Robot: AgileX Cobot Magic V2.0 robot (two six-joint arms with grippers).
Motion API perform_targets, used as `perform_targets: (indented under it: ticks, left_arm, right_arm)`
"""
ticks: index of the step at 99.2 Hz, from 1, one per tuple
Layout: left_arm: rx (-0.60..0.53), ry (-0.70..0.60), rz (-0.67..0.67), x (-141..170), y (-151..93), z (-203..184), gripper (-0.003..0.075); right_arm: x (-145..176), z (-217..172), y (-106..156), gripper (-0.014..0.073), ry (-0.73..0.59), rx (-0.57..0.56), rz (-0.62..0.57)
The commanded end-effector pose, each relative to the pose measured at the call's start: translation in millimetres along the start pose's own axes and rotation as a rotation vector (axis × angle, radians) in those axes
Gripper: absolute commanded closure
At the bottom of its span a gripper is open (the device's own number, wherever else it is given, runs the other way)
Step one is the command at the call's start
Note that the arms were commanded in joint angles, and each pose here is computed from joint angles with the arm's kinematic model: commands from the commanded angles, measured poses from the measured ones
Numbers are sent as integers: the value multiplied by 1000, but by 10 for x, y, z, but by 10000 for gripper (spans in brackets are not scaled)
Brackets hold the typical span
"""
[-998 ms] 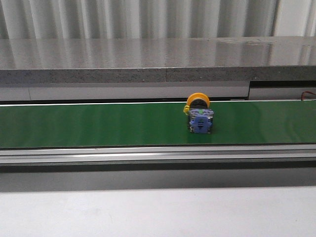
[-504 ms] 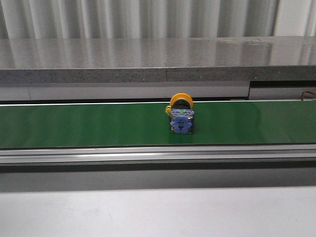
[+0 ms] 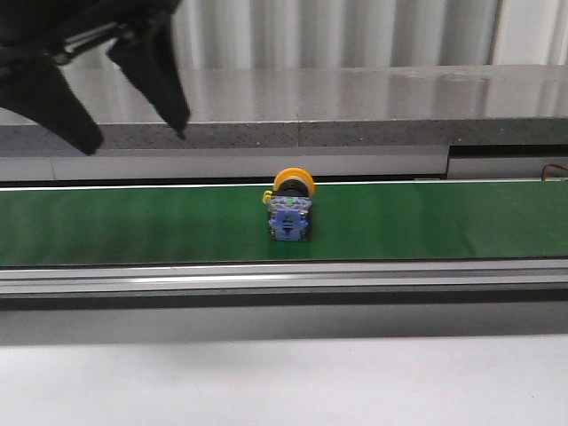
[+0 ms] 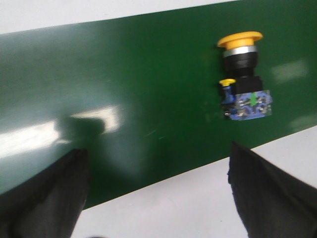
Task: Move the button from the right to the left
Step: 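Lower the left gripper around the button on the belt and close it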
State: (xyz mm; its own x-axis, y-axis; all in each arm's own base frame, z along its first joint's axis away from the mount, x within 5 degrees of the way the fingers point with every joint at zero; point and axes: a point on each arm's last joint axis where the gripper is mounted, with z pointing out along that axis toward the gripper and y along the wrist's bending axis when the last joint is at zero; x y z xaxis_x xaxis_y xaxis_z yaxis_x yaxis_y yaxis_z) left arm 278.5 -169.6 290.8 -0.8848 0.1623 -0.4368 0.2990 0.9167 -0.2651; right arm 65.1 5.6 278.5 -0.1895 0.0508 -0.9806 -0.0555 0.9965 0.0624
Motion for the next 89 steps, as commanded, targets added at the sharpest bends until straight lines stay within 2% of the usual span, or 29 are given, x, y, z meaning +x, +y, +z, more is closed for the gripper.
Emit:
perform_targets:
  ticks: [1, 24, 54, 77, 82, 89]
  left_arm:
    - [60, -53, 4, -130, -247, -45, 174]
    - [75, 4, 2, -246, -490, 301, 174]
    - [58, 60, -9, -328, -502, 581, 174]
    - [46, 70, -4, -323, -488, 635, 174]
    - [44, 74, -4, -320, -486, 645, 183]
    - [41, 86, -6, -309, -482, 655, 241]
  right_arm:
    - [-150, -22, 1, 663, -101, 4, -4]
    - [-150, -22, 1, 663, -101, 4, -4]
    - [-150, -22, 1, 663, -101, 4, -4]
    - [-150, -22, 1, 663, -101, 4, -4]
    - [-150, -22, 1, 663, -101, 4, -4]
    - [-150, -22, 1, 663, -101, 4, -4]
